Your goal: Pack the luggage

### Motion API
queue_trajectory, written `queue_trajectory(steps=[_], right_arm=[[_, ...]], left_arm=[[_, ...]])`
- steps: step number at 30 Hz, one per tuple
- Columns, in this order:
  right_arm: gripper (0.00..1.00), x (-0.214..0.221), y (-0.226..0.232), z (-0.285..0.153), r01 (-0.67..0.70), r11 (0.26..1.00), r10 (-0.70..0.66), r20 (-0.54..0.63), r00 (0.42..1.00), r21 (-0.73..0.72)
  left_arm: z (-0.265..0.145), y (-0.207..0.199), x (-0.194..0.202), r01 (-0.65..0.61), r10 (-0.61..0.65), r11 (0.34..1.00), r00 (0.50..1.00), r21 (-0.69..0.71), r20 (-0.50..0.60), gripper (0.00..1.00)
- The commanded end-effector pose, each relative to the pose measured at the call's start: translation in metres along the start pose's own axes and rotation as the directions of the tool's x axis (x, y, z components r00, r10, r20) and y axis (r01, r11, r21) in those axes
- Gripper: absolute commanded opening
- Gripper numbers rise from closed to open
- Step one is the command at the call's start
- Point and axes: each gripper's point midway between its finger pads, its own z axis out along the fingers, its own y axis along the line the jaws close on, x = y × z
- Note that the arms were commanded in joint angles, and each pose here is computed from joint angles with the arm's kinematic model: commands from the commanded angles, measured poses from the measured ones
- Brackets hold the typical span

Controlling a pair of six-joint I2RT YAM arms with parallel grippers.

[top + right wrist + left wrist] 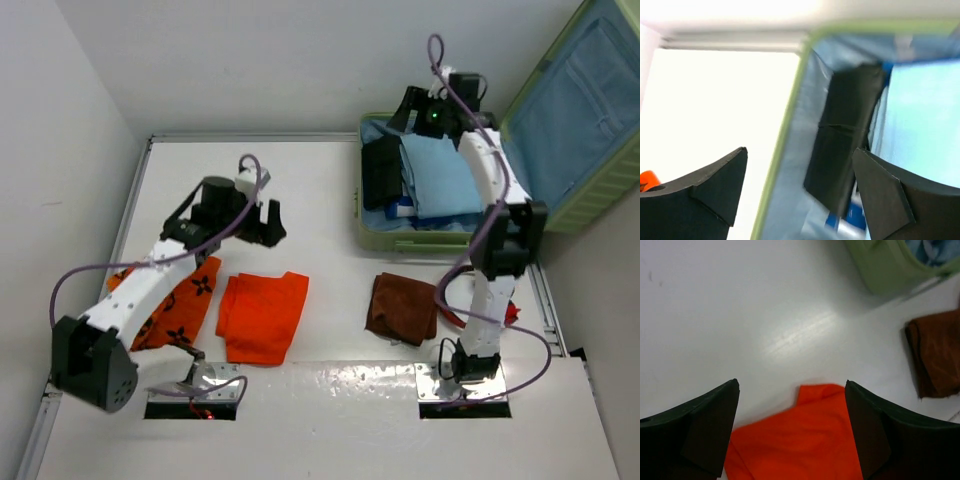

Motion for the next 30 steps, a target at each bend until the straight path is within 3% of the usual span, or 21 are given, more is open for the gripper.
queue_trajectory(steps=[1,3,4,5,6,7,8,9,11,14,15,18,22,30], right_arm=[[0.84,-0.065,0.056,-0.1,0.19,0.982,-0.184,0.202,0.962,-0.015],[0.83,-0.043,0.077,-0.133,0.21,0.976,-0.198,0.171,0.965,-0.06],[0.81,0.005,0.075,-0.126,0.193,0.975,-0.188,0.054,0.981,-0.11],[0.8,0.01,0.1,-0.158,0.225,0.963,-0.215,0.08,0.973,-0.151],[0.79,0.028,0.112,-0.162,0.235,0.952,-0.23,0.049,0.972,-0.197],[0.79,0.07,0.108,-0.166,0.21,0.954,-0.22,-0.025,0.975,-0.211],[0.77,0.083,0.124,-0.183,0.235,0.937,-0.249,-0.023,0.968,-0.26],[0.77,0.098,0.132,-0.187,0.243,0.925,-0.266,-0.041,0.963,-0.293],[0.77,0.147,0.143,-0.205,0.257,0.894,-0.316,-0.11,0.943,-0.366],[0.79,0.184,0.145,-0.223,0.268,0.872,-0.358,-0.161,0.92,-0.409],[0.79,0.198,0.141,-0.222,0.251,0.877,-0.352,-0.191,0.916,-0.41],[0.79,0.222,0.133,-0.227,0.229,0.883,-0.341,-0.227,0.912,-0.409],[0.8,0.239,0.128,-0.23,0.204,0.89,-0.331,-0.268,0.905,-0.408],[0.83,0.248,0.131,-0.215,0.108,0.907,-0.237,-0.28,0.93,-0.408]], left_arm=[[-0.026,-0.002,0.04,-0.033,0.025,0.993,0.997,-0.111,-0.072,0.88],[-0.031,-0.004,0.057,-0.06,0.049,0.991,0.994,-0.116,-0.093,0.9],[-0.034,-0.005,0.062,-0.083,0.072,0.991,0.992,-0.108,-0.103,0.89],[-0.035,-0.005,0.065,-0.147,0.136,0.985,0.983,-0.086,-0.122,0.85],[-0.035,-0.01,0.068,-0.19,0.182,0.98,0.974,-0.054,-0.137,0.82],[-0.032,-0.011,0.072,-0.229,0.222,0.973,0.961,-0.021,-0.167,0.78],[-0.025,-0.012,0.094,-0.271,0.271,0.962,0.924,0.038,-0.27,0.72],[-0.022,-0.018,0.089,-0.389,0.412,0.911,0.868,0.136,-0.277,0.72],[-0.017,-0.01,0.105,-0.472,0.525,0.851,0.77,0.229,-0.363,0.74],[-0.012,0.006,0.106,-0.543,0.611,0.792,0.705,0.28,-0.36,0.81],[-0.011,0.013,0.108,-0.595,0.674,0.739,0.649,0.317,-0.352,0.81],[-0.005,0.012,0.124,-0.635,0.761,0.647,0.567,0.422,-0.315,0.84],[0.007,0.009,0.152,-0.591,0.78,0.614,0.555,0.523,-0.289,0.82],[0.032,0.008,0.175,-0.533,0.76,0.615,0.598,0.582,-0.255,0.55]])
